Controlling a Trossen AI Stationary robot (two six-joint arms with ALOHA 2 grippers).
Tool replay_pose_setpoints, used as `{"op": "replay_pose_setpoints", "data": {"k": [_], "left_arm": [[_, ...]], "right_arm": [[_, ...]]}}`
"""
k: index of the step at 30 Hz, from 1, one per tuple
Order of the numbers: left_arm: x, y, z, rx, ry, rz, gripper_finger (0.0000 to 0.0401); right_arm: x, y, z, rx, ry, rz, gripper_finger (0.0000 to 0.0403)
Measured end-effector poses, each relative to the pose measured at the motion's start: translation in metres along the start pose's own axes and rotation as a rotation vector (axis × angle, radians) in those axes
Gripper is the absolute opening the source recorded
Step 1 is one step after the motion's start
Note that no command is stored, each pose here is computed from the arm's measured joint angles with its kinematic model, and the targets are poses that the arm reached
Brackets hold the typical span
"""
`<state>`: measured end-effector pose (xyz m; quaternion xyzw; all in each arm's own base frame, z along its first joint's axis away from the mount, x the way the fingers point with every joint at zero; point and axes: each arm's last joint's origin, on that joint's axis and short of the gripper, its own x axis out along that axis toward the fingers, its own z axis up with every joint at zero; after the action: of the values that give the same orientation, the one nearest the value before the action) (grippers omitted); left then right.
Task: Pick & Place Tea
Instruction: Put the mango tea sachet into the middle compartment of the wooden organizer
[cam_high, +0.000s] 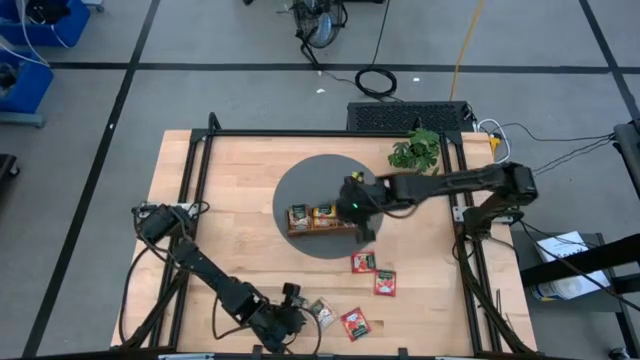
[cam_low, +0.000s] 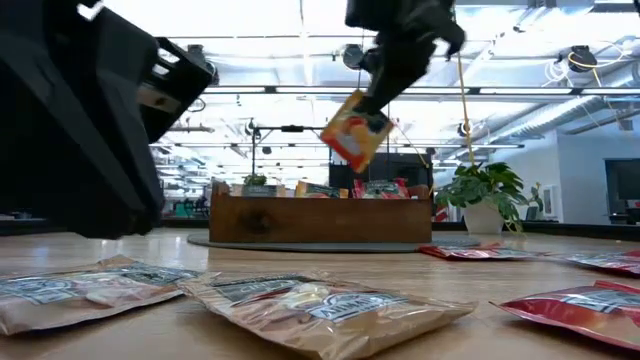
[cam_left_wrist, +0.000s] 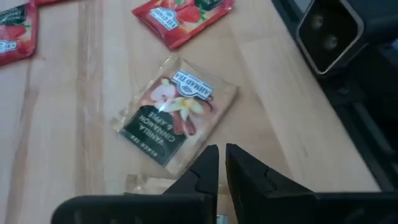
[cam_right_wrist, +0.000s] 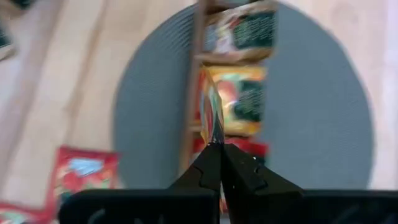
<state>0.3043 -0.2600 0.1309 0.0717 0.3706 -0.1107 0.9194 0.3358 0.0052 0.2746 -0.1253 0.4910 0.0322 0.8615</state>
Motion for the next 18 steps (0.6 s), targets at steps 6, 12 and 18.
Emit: {"op": "replay_pose_setpoints", "data": {"k": [6,12,18], "left_arm": [[-0.003,-0.007,-0.002,-0.026,0.000,-0.013,0.0035],[-0.004,-0.009,-0.003,-0.051,-0.003,-0.016,0.0035],[-0.004,-0.010,-0.003,-0.072,-0.004,-0.018,0.0035]], "right_arm": [[0.018,-0.028,0.017,-0.012,0.065,-0.016,0.0000],[0.049,-0.030,0.032,-0.056,0.188,0.026,0.0000],[0.066,-0.027,0.033,-0.078,0.239,0.047,0.0000]]}}
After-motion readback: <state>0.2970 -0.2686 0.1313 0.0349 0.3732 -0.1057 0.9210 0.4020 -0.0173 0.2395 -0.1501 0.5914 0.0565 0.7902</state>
